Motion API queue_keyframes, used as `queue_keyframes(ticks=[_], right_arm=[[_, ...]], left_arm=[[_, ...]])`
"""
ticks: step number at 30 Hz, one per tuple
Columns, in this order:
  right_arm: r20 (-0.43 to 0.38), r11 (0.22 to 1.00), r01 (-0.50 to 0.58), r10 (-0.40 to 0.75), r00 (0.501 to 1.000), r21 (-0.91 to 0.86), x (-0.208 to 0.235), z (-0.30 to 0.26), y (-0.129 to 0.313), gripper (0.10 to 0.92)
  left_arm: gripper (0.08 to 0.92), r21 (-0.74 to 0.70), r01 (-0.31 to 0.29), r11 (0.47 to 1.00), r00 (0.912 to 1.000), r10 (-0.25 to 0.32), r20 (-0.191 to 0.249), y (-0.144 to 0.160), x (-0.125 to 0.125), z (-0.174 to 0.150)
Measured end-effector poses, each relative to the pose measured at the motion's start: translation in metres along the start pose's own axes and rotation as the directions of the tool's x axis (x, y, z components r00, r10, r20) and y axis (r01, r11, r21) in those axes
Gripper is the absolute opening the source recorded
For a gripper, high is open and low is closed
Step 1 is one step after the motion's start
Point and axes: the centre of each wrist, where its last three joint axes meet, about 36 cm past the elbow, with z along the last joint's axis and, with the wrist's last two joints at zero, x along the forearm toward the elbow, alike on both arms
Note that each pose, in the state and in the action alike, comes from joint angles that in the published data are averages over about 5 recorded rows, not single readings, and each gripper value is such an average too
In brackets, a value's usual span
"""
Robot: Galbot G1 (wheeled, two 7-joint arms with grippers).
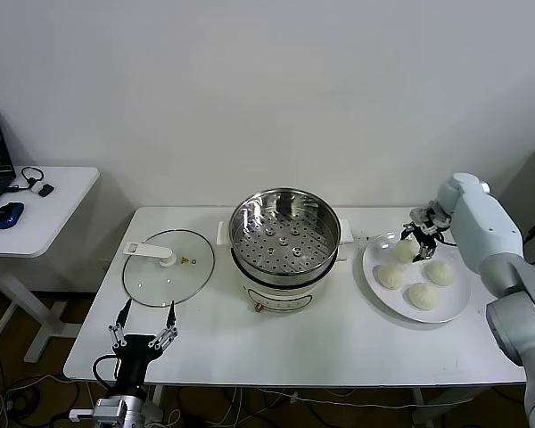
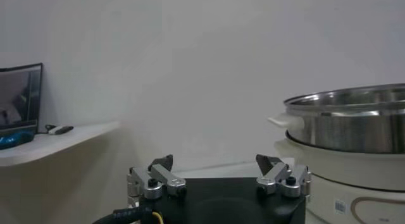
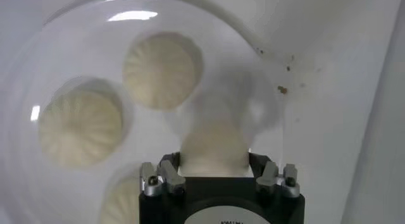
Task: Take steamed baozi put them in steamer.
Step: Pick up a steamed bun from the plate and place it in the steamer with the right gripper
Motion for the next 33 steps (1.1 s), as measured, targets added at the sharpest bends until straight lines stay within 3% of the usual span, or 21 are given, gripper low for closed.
queue_keyframes(ticks=[11,25,33], right_arm=[[0.04,0.973,-0.097,0.09,0.995,0.211,0.073,-0.04,-0.027,0.712],[0.114,0.859,-0.204,0.169,0.979,0.469,0.182,-0.13,-0.081,0.712],[0.134,0.784,-0.201,0.15,0.98,0.587,0.201,-0.201,-0.11,0.712]], left_arm=[[0.823,0.0,0.004,1.0,1.0,-0.004,-0.003,-0.003,0.0,0.0],[0.823,-0.009,0.006,1.0,1.0,-0.006,0.0,-0.003,0.002,-0.003],[0.823,-0.005,0.009,1.0,1.0,-0.009,0.001,-0.004,0.003,-0.004]])
